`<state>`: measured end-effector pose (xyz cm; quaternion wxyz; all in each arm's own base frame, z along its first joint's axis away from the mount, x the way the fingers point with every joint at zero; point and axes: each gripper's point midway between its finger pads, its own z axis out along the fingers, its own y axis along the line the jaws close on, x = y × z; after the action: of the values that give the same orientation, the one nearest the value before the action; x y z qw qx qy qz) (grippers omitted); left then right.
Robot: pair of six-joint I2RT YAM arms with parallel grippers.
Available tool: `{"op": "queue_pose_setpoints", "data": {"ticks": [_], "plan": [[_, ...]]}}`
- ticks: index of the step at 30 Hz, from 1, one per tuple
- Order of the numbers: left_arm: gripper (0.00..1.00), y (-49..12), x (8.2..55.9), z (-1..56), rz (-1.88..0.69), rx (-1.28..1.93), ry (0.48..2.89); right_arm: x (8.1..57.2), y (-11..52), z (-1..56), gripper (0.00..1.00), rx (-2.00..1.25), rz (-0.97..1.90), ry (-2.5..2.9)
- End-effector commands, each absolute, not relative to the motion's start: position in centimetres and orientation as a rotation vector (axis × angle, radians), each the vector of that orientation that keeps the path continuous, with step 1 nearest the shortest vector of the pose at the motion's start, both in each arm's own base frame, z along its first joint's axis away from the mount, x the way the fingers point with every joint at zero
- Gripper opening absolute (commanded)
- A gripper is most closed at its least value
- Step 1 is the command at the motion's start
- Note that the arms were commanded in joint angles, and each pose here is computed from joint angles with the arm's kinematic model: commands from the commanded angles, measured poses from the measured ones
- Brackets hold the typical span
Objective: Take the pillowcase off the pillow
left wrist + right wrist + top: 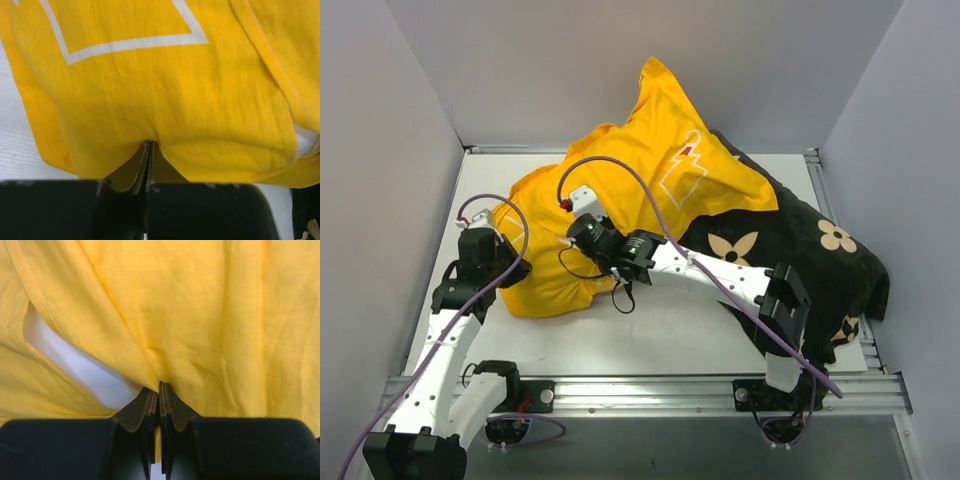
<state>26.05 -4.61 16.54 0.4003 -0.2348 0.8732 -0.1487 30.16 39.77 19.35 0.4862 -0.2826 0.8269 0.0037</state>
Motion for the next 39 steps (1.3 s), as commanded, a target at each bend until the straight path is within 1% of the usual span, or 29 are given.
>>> {"op": "queue_pose_setpoints", "data": {"ticks": [1,2,4,6,11,13,14,16,19,20,21,22,23,24,26,29,31,35,39], "plan": [[0.0,-4.8,26.3,18.1,-0.375,-0.488,2.203,31.1,38.1,22.5,0.0,-0.527,0.208,2.048],[0.0,-4.8,26.9,18.6,-0.365,-0.43,2.199,31.5,37.8,21.3,0.0,-0.526,0.246,2.076],[0.0,-4.0,28.0,19.4,-0.296,-0.408,2.208,31.0,39.4,21.1,0.0,-0.523,0.432,2.109],[0.0,-3.3,30.2,21.4,-0.237,-0.413,2.212,31.2,40.2,21.5,0.0,-0.502,0.527,2.122],[0.0,-3.6,35.5,24.3,-0.272,-0.437,2.166,31.1,42.7,23.8,0.0,-0.512,0.673,2.077],[0.0,-3.8,37.0,24.2,-0.297,-0.437,2.177,31.7,43.5,24.6,0.0,-0.494,0.726,2.06],[0.0,-3.7,38.5,24.2,-0.301,-0.442,2.187,31.6,44.1,24.8,0.0,-0.509,0.761,2.057],[0.0,-4.2,39.9,23.3,-0.345,-0.436,2.227,32.9,44.8,26.1,0.0,-0.49,0.786,2.031],[0.0,-5.2,40.2,24.7,-0.423,-0.409,2.212,34.8,45.2,27.8,0.0,-0.452,0.858,2.016],[0.07,-5.4,39.9,25.2,-0.436,-0.402,2.2,35.3,45.3,28.3,0.0,-0.443,0.88,2.011],[0.21,-5.6,39.4,25.0,-0.441,-0.405,2.205,35.5,45.3,28.2,0.0,-0.444,0.893,2.019],[0.33,-5.7,38.7,26.3,-0.457,-0.397,2.167,35.9,45.2,28.8,0.0,-0.433,0.892,2.009],[0.56,-6.0,38.1,26.5,-0.479,-0.402,2.158,36.0,45.1,28.6,0.0,-0.44,0.882,2.012],[0.64,-6.6,37.4,26.9,-0.499,-0.392,2.143,36.1,44.9,28.3,0.0,-0.436,0.867,2.023],[0.75,-7.1,35.5,27.5,-0.528,-0.411,2.104,36.1,44.7,27.5,0.0,-0.426,0.858,2.042],[0.81,-8.5,33.2,27.8,-0.571,-0.432,2.066,36.0,44.8,26.5,0.0,-0.422,0.849,2.062],[0.82,-10.4,32.3,27.3,-0.606,-0.421,2.074,36.1,44.9,26.0,0.0,-0.419,0.841,2.07],[0.82,-11.4,32.0,25.1,-0.514,-0.485,2.105,36.2,44.9,25.7,0.0,-0.407,0.833,2.077],[0.83,-10.5,32.9,24.5,-0.47,-0.59,2.034,36.0,44.6,24.9,0.0,-0.412,0.802,2.09]]}}
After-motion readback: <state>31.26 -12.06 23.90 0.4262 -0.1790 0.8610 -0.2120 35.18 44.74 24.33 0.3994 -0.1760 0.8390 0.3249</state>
